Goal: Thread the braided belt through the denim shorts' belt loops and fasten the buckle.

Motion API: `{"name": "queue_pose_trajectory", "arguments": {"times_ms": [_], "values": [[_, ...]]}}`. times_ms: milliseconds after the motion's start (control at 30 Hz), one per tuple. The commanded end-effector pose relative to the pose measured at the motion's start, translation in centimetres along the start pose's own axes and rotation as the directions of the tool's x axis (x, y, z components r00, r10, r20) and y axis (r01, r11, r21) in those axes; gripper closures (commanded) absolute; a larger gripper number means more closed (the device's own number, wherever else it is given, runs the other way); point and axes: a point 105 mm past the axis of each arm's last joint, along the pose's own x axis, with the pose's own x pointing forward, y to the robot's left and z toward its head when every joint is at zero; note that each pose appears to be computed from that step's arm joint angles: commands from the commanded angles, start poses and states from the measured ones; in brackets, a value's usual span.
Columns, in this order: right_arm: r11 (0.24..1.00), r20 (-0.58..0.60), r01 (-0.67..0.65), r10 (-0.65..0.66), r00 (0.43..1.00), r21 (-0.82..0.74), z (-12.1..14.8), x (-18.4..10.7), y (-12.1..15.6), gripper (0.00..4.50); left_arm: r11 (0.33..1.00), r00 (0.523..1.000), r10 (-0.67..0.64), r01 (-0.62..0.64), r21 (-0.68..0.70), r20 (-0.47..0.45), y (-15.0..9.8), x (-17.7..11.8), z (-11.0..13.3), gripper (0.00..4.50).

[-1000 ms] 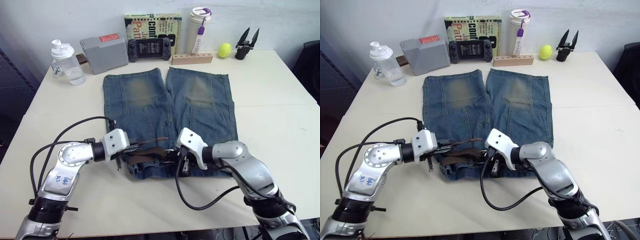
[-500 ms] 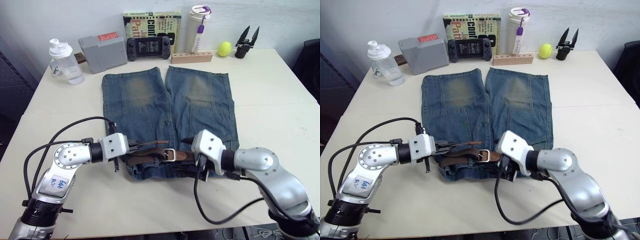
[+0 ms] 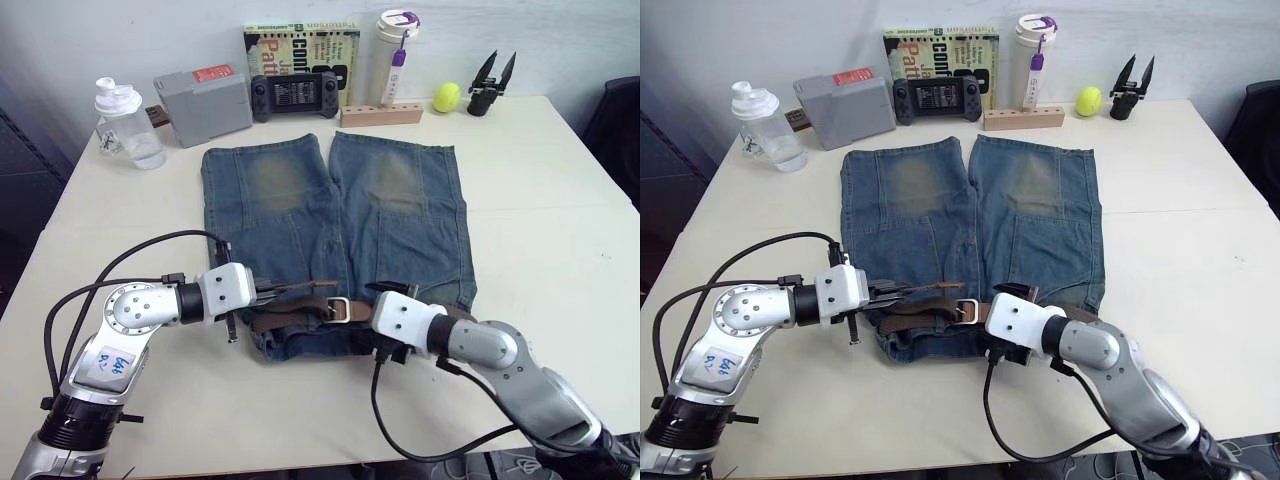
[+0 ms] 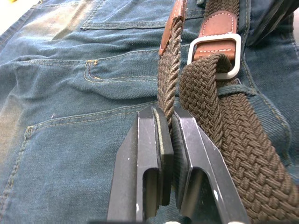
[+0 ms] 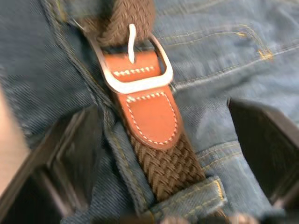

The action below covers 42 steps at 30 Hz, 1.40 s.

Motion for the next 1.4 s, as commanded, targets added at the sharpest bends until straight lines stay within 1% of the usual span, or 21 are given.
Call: {"name": "queue_pose_trajectory", "arguments": {"times_ms": [33,233,267,300,400,467,533,667,767,967,1067,1233,1300,1400], "values": [[0.996,-0.053,0.088,-0.088,0.995,-0.009,-0.9,-0.3,-1.4,1.19,0.999,1.0,0.015,-0.016,0.051,0.018,0.7,-0.5,1.1,4.5],[0.998,-0.083,0.067,-0.066,0.994,0.004,-1.3,-0.2,-1.1,3.96,0.998,1.0,0.011,-0.012,0.057,0.018,0.8,-0.3,1.2,4.5],[0.998,-0.083,0.067,-0.066,0.994,0.004,-1.3,-0.2,-1.1,4.32,0.998,1.0,0.011,-0.012,0.057,0.018,0.9,-0.3,1.2,4.5],[0.998,-0.081,0.066,-0.065,0.995,0.002,-1.2,-0.1,-1.2,4.42,0.998,1.0,0.013,-0.014,0.057,0.019,1.0,-0.2,1.2,4.5],[0.997,-0.061,0.075,-0.076,0.995,-0.026,-0.6,0.0,-1.6,4.42,0.998,1.0,0.012,-0.013,0.069,0.01,1.3,-0.1,1.2,4.5],[0.994,-0.038,0.08,-0.083,0.996,-0.071,0.0,-0.1,-2.0,4.42,0.997,1.0,0.007,-0.007,0.078,0.005,1.4,-0.1,1.2,4.5],[0.986,-0.006,0.068,-0.07,0.998,-0.151,0.7,-0.1,-2.1,4.42,0.996,1.0,-0.009,0.009,0.086,-0.005,1.3,0.0,1.1,4.5],[0.959,0.027,0.059,-0.054,0.998,-0.278,1.5,-0.2,-2.5,4.42,0.992,0.998,-0.041,0.047,0.116,-0.056,1.2,0.0,0.2,4.5],[0.93,0.051,0.053,-0.037,0.998,-0.365,2.0,-0.2,-2.7,4.42,0.99,0.997,-0.046,0.054,0.131,-0.064,1.4,0.1,0.1,4.5],[0.92,0.074,0.048,-0.021,0.997,-0.388,2.4,-0.2,-2.9,4.42,0.985,0.995,-0.049,0.062,0.161,-0.085,1.6,0.3,-0.1,4.5],[0.941,0.093,0.05,-0.02,0.995,-0.335,2.9,0.0,-3.1,4.42,0.973,0.996,-0.056,0.07,0.221,-0.067,1.5,0.5,0.6,4.5],[0.961,0.095,0.038,-0.012,0.995,-0.273,3.0,0.1,-3.1,4.42,0.93,0.994,-0.085,0.104,0.353,-0.067,1.2,0.6,1.2,4.5],[0.961,0.093,0.035,-0.01,0.996,-0.274,3.0,0.2,-3.2,4.42,0.905,0.991,-0.079,0.117,0.41,-0.109,1.5,0.4,0.8,4.5],[0.96,0.093,0.035,-0.009,0.996,-0.278,3.1,0.2,-3.4,4.42,0.871,0.989,-0.055,0.114,0.478,-0.136,2.2,0.4,0.8,4.5]]}}
